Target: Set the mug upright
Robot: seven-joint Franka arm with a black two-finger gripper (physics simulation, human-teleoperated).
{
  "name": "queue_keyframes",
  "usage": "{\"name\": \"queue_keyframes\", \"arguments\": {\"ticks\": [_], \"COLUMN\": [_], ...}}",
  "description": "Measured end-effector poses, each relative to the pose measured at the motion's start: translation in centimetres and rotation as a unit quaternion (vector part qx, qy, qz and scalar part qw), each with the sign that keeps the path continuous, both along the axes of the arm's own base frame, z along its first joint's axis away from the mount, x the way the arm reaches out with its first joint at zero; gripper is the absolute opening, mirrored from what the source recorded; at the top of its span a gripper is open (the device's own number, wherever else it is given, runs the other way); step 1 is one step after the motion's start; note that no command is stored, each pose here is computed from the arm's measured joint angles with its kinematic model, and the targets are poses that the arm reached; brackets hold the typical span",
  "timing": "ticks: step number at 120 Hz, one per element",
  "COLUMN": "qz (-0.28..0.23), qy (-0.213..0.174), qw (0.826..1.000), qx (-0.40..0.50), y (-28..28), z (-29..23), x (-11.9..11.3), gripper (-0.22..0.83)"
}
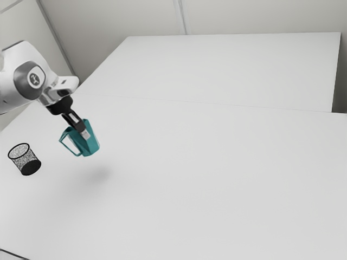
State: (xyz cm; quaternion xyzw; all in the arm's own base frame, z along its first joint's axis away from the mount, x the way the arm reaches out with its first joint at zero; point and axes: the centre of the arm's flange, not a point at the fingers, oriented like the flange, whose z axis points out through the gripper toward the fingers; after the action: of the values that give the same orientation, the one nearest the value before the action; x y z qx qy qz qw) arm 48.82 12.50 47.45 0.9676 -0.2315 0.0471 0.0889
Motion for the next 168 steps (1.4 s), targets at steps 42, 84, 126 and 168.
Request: {"name": "queue_keyframes", "arguments": {"ticks": [42,84,126,168], "qz": [0.011,0.042,0.074,0.102], "qy": [0.014,0.007,-0.037,-0.04], "qw": [0.995,0.987,0.982,0.981], "qx": [0.099,0.157,0.168,0.161], "y": [-5.4,-9.7,-12.7,-15.0], "z": [-2.0,-4.3,-6.3,-9.0], "x": [-0.5,-0.8,-0.5,-0.4], "gripper": [-0.17,-0.16,-0.16,-0.16]}}
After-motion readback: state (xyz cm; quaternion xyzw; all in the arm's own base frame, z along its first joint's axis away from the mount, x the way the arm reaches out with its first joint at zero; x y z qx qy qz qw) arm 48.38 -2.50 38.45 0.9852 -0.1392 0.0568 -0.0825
